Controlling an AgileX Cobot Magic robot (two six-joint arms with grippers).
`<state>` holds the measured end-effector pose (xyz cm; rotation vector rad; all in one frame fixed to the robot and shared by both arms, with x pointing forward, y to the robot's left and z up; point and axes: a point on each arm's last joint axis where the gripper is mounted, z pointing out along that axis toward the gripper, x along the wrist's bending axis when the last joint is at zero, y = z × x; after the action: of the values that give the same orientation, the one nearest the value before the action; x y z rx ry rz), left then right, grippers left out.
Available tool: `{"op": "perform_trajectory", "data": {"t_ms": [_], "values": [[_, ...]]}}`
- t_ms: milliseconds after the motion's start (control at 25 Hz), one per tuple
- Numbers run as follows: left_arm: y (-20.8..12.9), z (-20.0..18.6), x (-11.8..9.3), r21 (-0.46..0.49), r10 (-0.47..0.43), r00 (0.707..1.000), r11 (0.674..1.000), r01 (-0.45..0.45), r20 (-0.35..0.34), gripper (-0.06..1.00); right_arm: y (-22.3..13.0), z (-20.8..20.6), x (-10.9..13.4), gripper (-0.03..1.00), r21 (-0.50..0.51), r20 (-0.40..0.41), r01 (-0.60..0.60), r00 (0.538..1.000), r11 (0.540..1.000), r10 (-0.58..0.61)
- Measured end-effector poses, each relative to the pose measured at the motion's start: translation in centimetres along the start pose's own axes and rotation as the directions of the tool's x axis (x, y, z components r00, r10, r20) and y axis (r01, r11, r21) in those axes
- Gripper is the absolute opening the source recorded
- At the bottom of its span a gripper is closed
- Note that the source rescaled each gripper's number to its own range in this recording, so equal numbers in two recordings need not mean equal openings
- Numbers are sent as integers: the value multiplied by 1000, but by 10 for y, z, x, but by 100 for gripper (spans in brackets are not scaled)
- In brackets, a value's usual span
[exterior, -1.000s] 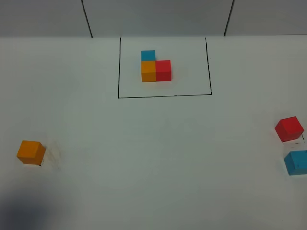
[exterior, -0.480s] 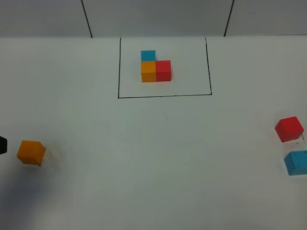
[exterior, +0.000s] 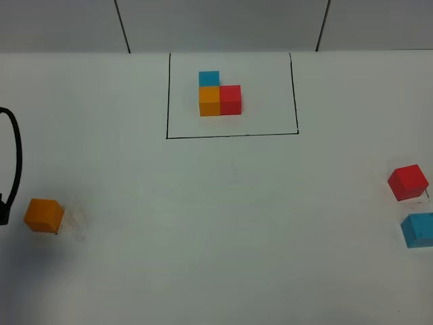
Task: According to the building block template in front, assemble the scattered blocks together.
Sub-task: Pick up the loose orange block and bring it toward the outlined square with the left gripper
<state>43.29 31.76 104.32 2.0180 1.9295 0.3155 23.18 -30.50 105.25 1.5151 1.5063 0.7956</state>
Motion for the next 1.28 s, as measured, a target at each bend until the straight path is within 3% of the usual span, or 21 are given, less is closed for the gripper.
{"op": "perform_trajectory", "data": {"t_ms": [440,680,1280], "values": [[8,51,13,102,-7,999,995,10,-36,100,0,0,0,1,0,0,0,1000,1000,0],[15,77,10,129,1,1000,992,3,-27,100,0,0,0,1,0,0,0,1000,1000,0],[25,124,7,124,9,1000,992,-5,-30,100,0,0,0,1,0,0,0,1000,1000,0]]}}
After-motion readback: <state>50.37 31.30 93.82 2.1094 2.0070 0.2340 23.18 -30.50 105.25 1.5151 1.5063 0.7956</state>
